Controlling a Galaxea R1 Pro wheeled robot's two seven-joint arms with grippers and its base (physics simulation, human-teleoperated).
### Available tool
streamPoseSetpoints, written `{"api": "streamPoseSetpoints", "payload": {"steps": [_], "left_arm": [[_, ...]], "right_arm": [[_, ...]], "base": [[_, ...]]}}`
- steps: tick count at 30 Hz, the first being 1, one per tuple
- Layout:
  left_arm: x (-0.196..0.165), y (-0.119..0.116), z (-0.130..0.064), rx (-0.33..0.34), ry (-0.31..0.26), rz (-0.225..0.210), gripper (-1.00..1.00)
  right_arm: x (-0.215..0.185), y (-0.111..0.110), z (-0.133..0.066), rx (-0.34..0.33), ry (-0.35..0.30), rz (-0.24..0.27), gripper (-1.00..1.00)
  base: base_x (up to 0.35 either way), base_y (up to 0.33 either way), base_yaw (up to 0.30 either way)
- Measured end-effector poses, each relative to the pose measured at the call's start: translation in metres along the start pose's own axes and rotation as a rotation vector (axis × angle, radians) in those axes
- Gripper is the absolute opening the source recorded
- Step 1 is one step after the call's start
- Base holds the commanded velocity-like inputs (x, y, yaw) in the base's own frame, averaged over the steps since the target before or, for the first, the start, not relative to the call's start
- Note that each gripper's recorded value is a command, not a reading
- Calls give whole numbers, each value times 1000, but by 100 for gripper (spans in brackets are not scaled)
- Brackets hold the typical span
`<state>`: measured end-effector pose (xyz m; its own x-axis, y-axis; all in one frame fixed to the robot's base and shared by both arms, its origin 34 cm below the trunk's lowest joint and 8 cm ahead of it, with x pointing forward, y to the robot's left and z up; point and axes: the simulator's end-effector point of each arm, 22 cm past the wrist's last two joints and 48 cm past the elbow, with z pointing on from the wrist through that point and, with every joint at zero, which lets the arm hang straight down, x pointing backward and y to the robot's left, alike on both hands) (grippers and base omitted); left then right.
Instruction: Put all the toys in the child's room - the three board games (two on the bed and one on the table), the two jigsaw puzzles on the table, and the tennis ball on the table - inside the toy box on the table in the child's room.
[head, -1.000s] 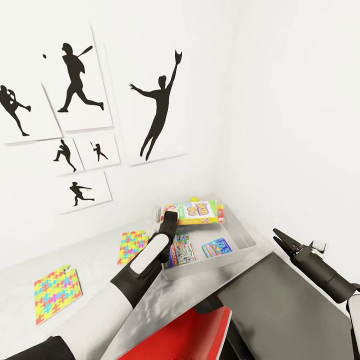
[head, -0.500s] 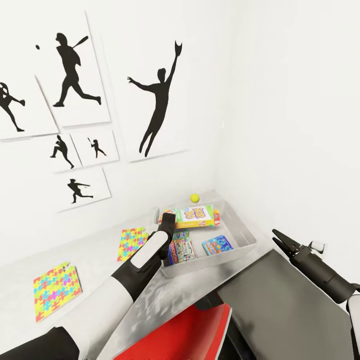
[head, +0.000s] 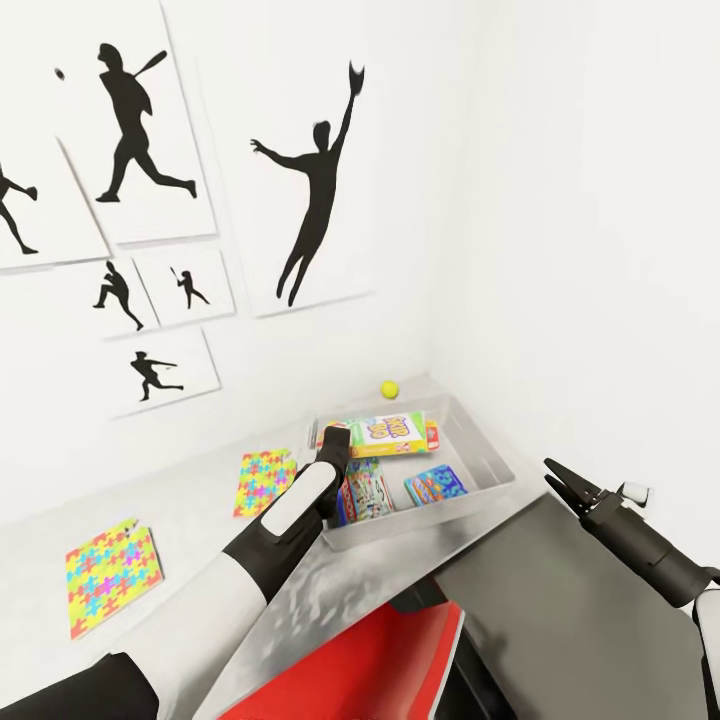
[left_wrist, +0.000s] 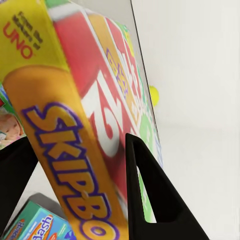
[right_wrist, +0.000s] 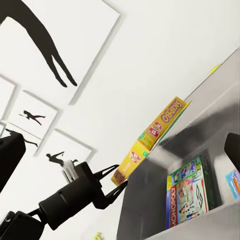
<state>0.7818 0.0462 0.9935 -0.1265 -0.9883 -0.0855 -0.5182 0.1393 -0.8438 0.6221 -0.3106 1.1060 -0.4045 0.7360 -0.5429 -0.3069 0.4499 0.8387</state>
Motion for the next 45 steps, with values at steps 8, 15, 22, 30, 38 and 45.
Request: {"api": "streamPoseSetpoints", "payload": {"steps": [8, 15, 22, 30, 38, 45], "left_arm": [[4, 3, 3, -3, 12, 1, -100], [5, 7, 6, -8, 14, 1, -100], [6, 10, 9, -12, 16, -4, -100], [8, 13, 12, -14, 21, -7, -100], [12, -4, 11, 21, 35, -19, -100], [12, -15, 13, 34, 38, -29, -100]], "right_arm": [[3, -6, 1, 10, 6, 7, 100], [6, -11, 2, 18, 11, 12, 100], [9, -17, 2, 26, 17, 18, 100], [13, -23, 3, 36, 23, 25, 100], [16, -29, 3, 46, 30, 32, 100], [18, -33, 4, 52, 33, 38, 100]], "base": [[0, 0, 0], [0, 0, 0], [0, 0, 0], [0, 0, 0], [0, 0, 0], [0, 0, 0]]}}
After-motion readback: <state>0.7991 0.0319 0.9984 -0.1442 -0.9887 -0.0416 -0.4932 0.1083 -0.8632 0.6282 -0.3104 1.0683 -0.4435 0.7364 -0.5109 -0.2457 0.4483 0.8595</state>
